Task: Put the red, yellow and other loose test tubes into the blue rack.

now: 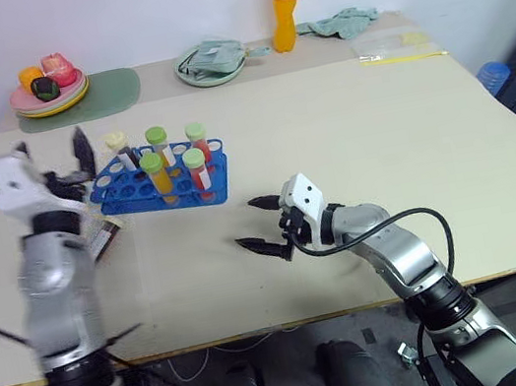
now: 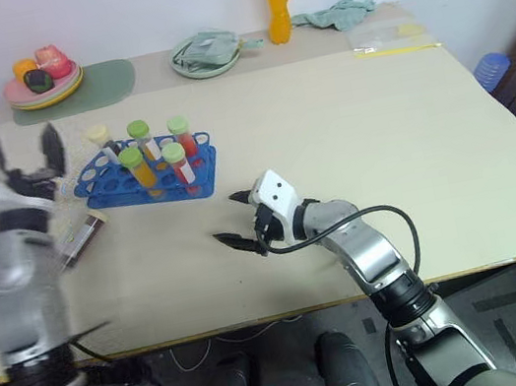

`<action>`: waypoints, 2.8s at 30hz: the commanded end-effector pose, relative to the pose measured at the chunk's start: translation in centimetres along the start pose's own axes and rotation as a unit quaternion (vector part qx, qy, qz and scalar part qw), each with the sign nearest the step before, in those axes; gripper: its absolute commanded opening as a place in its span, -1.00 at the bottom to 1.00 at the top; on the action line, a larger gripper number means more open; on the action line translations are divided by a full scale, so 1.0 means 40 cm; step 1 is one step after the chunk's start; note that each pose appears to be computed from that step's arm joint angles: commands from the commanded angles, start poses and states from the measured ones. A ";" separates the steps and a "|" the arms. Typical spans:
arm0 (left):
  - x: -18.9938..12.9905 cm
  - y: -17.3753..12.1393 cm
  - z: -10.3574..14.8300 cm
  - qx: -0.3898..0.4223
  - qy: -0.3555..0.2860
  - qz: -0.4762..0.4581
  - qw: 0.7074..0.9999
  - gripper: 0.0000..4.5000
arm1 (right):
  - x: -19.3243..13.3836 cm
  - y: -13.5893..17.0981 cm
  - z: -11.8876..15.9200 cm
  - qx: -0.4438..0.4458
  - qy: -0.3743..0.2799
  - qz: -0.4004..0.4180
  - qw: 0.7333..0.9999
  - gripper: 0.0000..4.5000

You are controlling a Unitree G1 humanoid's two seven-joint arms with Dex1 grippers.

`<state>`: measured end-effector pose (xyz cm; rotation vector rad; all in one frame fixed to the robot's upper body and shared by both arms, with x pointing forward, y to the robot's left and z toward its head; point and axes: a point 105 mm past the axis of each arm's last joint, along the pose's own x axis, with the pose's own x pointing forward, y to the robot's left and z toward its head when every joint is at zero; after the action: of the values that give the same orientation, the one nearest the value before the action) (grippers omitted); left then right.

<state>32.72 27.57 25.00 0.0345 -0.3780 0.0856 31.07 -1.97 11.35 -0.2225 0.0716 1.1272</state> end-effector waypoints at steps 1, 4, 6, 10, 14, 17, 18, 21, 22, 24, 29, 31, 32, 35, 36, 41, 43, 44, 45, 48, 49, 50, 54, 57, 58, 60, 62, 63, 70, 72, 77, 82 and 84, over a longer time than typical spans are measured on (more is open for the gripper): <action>-0.004 0.022 0.003 0.003 0.111 -0.072 0.991 0.94 | 0.008 0.010 0.042 -0.016 -0.030 0.014 0.999 0.89; -0.021 0.047 -0.039 0.026 0.238 -0.103 0.965 0.94 | 0.013 0.011 0.044 -0.017 -0.032 0.016 0.999 0.89; -0.058 0.077 -0.089 0.076 0.354 -0.111 0.926 0.94 | 0.016 0.011 0.045 -0.017 -0.033 0.017 0.999 0.89; -0.128 0.108 -0.139 0.095 0.531 -0.167 0.825 0.94 | 0.018 0.008 0.045 -0.018 -0.033 0.018 0.999 0.89; -0.103 0.108 -0.168 0.113 0.584 -0.184 0.783 0.94 | 0.024 0.012 0.047 -0.018 -0.035 0.023 0.999 0.89; -0.090 0.112 -0.198 0.133 0.612 -0.190 0.756 0.94 | 0.027 0.013 0.049 -0.020 -0.037 0.023 0.999 0.89; -0.088 0.118 -0.212 0.146 0.622 -0.193 0.745 0.94 | 0.026 0.012 0.050 -0.020 -0.038 0.021 0.999 0.89; -0.084 0.124 -0.240 0.151 0.643 -0.200 0.724 0.94 | 0.022 0.011 0.048 -0.019 -0.038 0.016 0.999 0.89; -0.086 0.123 -0.252 0.154 0.650 -0.204 0.715 0.94 | 0.019 0.010 0.046 -0.017 -0.037 0.012 0.999 0.89; -0.089 0.124 -0.268 0.158 0.661 -0.210 0.703 0.70 | 0.015 0.008 0.044 -0.016 -0.037 0.006 0.999 0.89; -0.084 0.141 -0.251 0.157 0.659 -0.220 0.702 -0.34 | 0.012 0.008 0.045 -0.018 -0.037 0.003 0.999 0.89; -0.094 0.154 -0.227 0.146 0.654 -0.231 0.706 -0.67 | 0.008 0.012 0.044 -0.019 -0.034 0.011 0.999 0.89; -0.099 0.166 -0.211 0.141 0.648 -0.235 0.710 -0.67 | 0.004 0.016 0.044 -0.020 -0.034 0.019 0.999 0.89; -0.093 0.206 -0.157 0.123 0.605 -0.229 0.752 -0.67 | -0.008 0.033 0.051 -0.018 -0.042 0.050 0.998 0.89; -0.084 0.219 -0.134 0.100 0.581 -0.221 0.777 -0.67 | -0.013 0.041 0.056 -0.016 -0.047 0.064 0.997 0.89; 0.017 0.279 -0.005 0.102 0.317 -0.114 0.936 -0.67 | -0.022 0.065 0.088 -0.008 -0.083 0.112 0.990 0.89; 0.023 0.279 0.017 0.122 0.227 -0.055 0.965 -0.67 | -0.018 0.069 0.094 -0.007 -0.089 0.121 0.989 0.89; 0.023 0.264 0.021 0.129 0.193 -0.040 0.972 -0.67 | -0.015 0.069 0.092 -0.005 -0.087 0.125 0.988 0.89; 0.025 0.238 0.018 0.106 0.163 -0.024 0.981 -0.67 | -0.011 0.068 0.090 -0.003 -0.083 0.128 0.988 0.89; 0.032 0.152 0.016 0.084 0.076 0.010 0.994 -0.67 | 0.000 0.063 0.086 -0.002 -0.078 0.128 0.989 0.89; 0.030 0.109 0.009 0.110 0.044 0.008 0.993 -0.67 | 0.004 0.061 0.085 -0.004 -0.077 0.126 0.989 0.89; 0.027 0.074 0.006 0.125 0.014 0.012 0.992 -0.67 | 0.006 0.059 0.085 -0.005 -0.076 0.124 0.989 0.89; 0.020 -0.020 -0.051 0.082 -0.031 0.040 0.995 -0.67 | 0.008 0.056 0.084 -0.001 -0.075 0.114 0.991 0.89; 0.018 -0.084 -0.101 0.091 -0.036 0.029 0.995 -0.67 | 0.002 0.052 0.084 0.001 -0.075 0.101 0.992 0.89; 0.018 -0.091 -0.112 0.088 -0.034 0.034 0.995 -0.67 | 0.000 0.049 0.084 0.000 -0.075 0.096 0.993 0.89; 0.022 -0.100 -0.138 0.078 -0.022 0.043 0.996 -0.67 | -0.004 0.044 0.083 0.001 -0.074 0.086 0.994 0.89; 0.030 -0.115 -0.168 0.081 -0.004 0.039 0.996 -0.67 | -0.006 0.041 0.081 0.005 -0.073 0.079 0.994 0.89; 0.033 -0.119 -0.182 0.090 0.006 0.037 0.995 -0.67 | -0.006 0.040 0.081 0.006 -0.074 0.077 0.994 0.89; 0.034 -0.115 -0.227 0.119 0.055 0.040 0.991 -0.67 | -0.005 0.038 0.083 0.008 -0.076 0.073 0.994 0.89; 0.032 -0.113 -0.232 0.113 0.058 0.039 0.991 -0.67 | -0.003 0.038 0.083 0.008 -0.076 0.072 0.994 0.89; 0.036 -0.109 -0.241 0.095 0.055 0.034 0.993 -0.67 | 0.000 0.036 0.084 0.007 -0.078 0.071 0.994 0.89; 0.047 -0.102 -0.263 0.085 0.060 0.037 0.994 -0.67 | 0.002 0.034 0.085 0.005 -0.078 0.070 0.994 0.89; 0.050 -0.101 -0.267 0.079 0.059 0.038 0.994 -0.67 | 0.001 0.033 0.084 0.004 -0.078 0.068 0.995 0.89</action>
<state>38.77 23.67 15.30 0.1842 -0.2368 0.1796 29.83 -0.84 12.94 -0.1146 0.0224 1.2727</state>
